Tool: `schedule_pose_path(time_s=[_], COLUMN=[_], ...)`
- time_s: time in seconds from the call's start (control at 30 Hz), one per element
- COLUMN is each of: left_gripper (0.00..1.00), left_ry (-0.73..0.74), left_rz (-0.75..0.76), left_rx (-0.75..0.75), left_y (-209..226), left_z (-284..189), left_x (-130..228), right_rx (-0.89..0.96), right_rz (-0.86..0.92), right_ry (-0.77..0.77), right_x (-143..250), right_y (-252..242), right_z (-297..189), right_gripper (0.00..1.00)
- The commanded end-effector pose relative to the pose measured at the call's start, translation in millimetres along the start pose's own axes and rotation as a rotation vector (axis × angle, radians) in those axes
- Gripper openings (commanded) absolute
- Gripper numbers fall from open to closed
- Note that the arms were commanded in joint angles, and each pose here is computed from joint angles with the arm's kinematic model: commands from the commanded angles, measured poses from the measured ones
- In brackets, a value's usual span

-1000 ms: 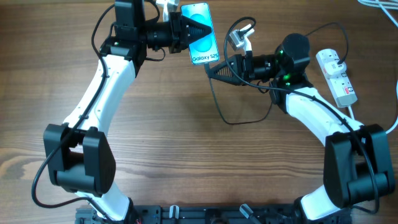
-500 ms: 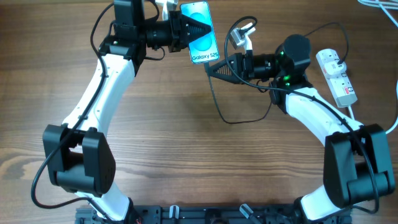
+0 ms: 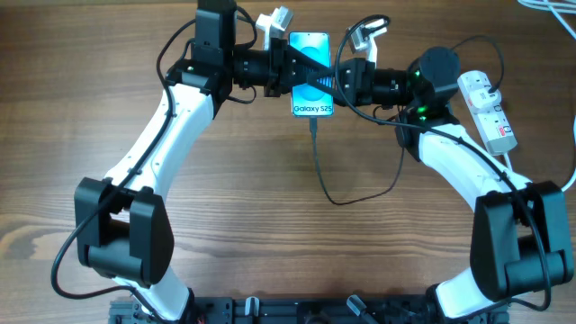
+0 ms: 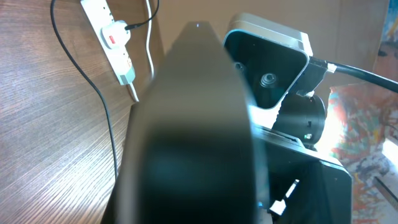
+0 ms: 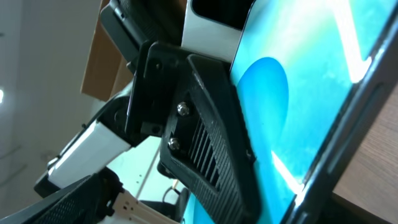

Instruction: Plug charger to phone and switch on socket

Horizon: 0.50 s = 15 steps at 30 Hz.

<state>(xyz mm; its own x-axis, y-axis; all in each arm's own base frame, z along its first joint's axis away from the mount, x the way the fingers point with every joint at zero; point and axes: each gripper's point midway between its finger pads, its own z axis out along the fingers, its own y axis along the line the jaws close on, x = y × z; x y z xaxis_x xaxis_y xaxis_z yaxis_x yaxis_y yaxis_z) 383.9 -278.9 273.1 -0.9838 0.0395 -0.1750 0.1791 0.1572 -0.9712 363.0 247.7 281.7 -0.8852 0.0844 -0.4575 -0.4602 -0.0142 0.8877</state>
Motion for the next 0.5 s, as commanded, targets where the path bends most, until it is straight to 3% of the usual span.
schedule_pose_path(time_s=[0.0, 0.07, 0.17, 0.27, 0.4, 0.47], left_gripper=[0.04, 0.04, 0.04, 0.04, 0.04, 0.04], left_ry=[0.025, 0.024, 0.019, 0.018, 0.018, 0.018], left_rz=[0.045, 0.046, 0.046, 0.046, 0.046, 0.046], left_rx=[0.04, 0.039, 0.036, 0.036, 0.036, 0.036], left_y=[-12.8, -12.7, -12.1, -12.0, -12.0, -11.9], left_z=[-7.1, -7.1, -7.8, -8.1, -8.1, -8.1], left_x=[4.8, 4.6, 3.5, 3.3, 3.4, 3.4], right_rx=[-0.018, -0.022, -0.037, -0.023, 0.004, 0.004], right_rz=[-0.12, -0.119, -0.107, -0.07, -0.037, -0.05], right_ry=[0.022, 0.035, 0.092, 0.107, 0.087, 0.087], right_x=[-1.7, 0.3, 11.2, 15.9, 14.5, 14.5], right_y=[12.3, 12.7, 12.8, 2.7, -7.7, -7.7], right_z=[0.3, -0.4, -1.3, -1.8, -1.5, -1.5], right_gripper=[0.99, 0.95, 0.81, 0.47, 0.18, 0.08])
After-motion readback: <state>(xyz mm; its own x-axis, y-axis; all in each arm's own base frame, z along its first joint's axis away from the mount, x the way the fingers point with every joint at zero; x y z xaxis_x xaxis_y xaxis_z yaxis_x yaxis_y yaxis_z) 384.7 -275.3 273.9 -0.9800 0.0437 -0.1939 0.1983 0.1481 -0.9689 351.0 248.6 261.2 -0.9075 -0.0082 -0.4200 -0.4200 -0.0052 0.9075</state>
